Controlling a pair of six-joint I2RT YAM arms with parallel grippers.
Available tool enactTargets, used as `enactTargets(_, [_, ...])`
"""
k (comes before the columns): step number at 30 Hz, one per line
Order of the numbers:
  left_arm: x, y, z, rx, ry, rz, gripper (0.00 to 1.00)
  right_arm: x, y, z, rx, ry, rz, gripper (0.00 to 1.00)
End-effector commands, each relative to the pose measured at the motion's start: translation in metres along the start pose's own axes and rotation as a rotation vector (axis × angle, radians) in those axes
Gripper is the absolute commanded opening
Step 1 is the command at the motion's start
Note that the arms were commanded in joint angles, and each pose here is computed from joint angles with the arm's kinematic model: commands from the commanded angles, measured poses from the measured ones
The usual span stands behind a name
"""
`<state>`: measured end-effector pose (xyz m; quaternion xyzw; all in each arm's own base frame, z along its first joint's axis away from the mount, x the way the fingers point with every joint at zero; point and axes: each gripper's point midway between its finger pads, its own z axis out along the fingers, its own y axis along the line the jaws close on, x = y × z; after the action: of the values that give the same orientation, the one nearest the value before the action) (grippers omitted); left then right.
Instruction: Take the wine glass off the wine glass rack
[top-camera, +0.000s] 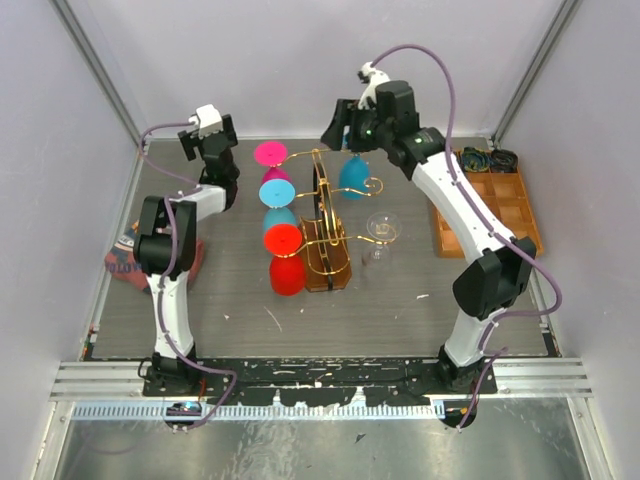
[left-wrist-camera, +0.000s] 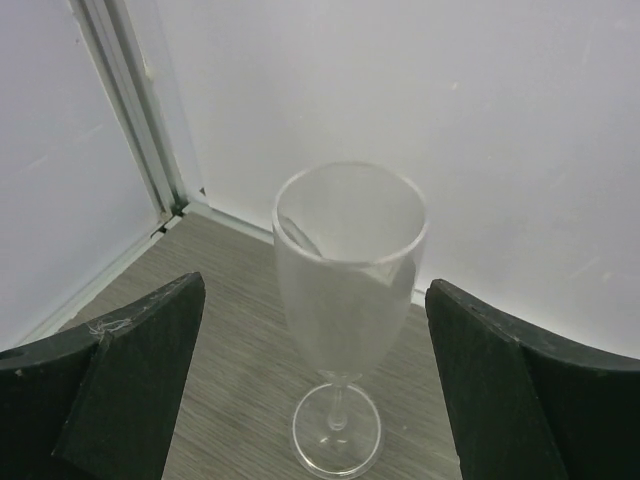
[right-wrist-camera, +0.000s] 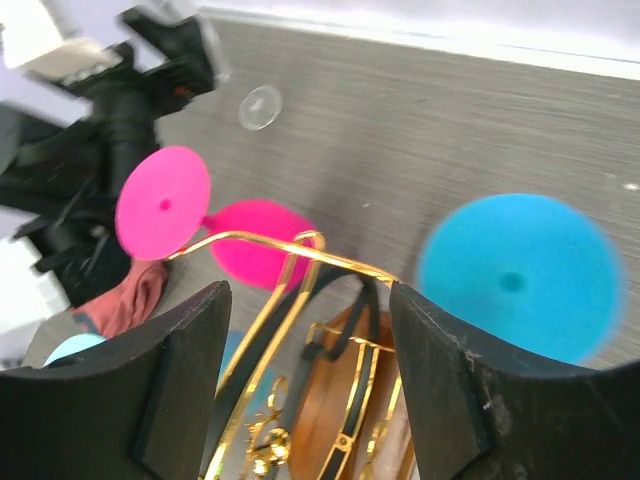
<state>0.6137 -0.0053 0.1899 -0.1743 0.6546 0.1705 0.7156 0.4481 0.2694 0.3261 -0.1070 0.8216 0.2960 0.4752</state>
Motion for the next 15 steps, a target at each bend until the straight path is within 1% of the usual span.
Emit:
enactTargets(1, [-0.042, 0.002, -0.011, -0.023, -0.072, -0.094, 0.98, -0.049, -0.042, -0.033, 0.161, -0.130, 0.078, 0.70])
enactTargets(6, [-0.053, 0.003, -0.021, -0.019, -0.063, -0.112, 0.98, -0.054, -0.081, -0.043, 0.221, -0.138, 0.114, 0.71])
enactTargets(9, [-0.063, 0.000, -0.024, -0.012, -0.043, -0.098, 0.98, -0.051, -0.097, -0.039, 0.221, -0.117, 0.138, 0.67])
enactTargets(12, [-0.074, 0.004, -0.028, -0.018, -0.032, -0.108, 0.98, -0.044, -0.107, -0.033, 0.215, -0.094, 0.167, 0.63])
enactTargets(15, [-0.091, 0.002, -0.032, 0.007, -0.023, -0.135, 0.98, -0.038, -0.104, -0.026, 0.157, -0.075, 0.195, 0.61])
